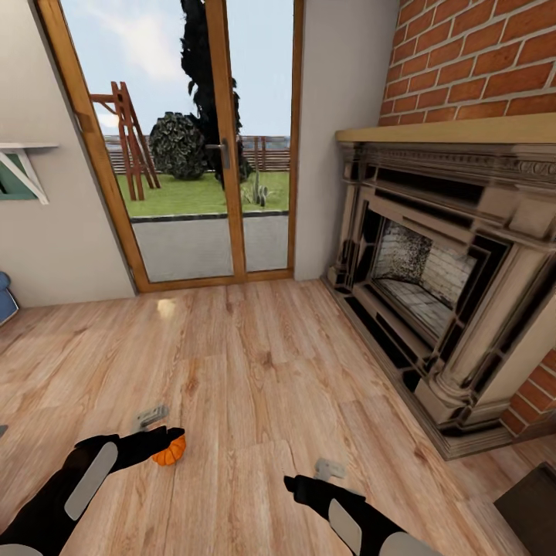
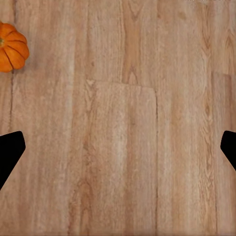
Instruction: Place each of the two pumpkins and all three candles from the living room inside a cabinet in the living room (use any cabinet), then make sure every cabinet is closed, and position the cauldron so it is next to a table in the living room.
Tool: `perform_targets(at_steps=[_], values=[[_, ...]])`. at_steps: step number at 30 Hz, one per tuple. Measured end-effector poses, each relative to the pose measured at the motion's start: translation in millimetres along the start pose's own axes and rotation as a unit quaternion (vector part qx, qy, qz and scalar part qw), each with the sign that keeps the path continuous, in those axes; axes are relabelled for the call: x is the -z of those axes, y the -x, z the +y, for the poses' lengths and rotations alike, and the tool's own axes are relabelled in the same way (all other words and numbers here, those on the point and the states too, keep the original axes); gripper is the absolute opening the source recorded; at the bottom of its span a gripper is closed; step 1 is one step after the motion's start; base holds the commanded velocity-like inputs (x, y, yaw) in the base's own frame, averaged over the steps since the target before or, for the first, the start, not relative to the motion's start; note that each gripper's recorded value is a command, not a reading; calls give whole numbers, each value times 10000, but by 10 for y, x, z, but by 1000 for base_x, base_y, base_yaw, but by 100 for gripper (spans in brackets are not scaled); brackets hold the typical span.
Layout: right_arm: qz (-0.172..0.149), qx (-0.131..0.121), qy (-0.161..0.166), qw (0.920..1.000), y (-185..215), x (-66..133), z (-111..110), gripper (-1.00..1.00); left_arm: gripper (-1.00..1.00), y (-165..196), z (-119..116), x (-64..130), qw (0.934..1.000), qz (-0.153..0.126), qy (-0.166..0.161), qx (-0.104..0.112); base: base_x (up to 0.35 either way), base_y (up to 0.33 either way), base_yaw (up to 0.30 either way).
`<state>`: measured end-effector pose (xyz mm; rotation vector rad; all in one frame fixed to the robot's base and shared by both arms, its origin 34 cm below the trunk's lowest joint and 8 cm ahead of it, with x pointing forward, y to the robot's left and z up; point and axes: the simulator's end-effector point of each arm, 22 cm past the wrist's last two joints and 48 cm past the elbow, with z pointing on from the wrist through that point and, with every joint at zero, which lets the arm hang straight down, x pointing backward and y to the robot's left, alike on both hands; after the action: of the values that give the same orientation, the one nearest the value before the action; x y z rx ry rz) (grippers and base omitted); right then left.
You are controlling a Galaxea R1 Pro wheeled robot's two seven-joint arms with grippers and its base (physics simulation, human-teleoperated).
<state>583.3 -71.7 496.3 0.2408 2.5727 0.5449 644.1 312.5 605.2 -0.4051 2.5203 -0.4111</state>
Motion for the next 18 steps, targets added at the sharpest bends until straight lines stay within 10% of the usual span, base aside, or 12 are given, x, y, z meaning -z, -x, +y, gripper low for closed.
perform_targets(at_steps=[18], values=[[150, 8, -268, 9995, -148, 4, -176, 100, 100, -3, 22, -1, 10000, 2, 39, -20, 0, -112, 63]])
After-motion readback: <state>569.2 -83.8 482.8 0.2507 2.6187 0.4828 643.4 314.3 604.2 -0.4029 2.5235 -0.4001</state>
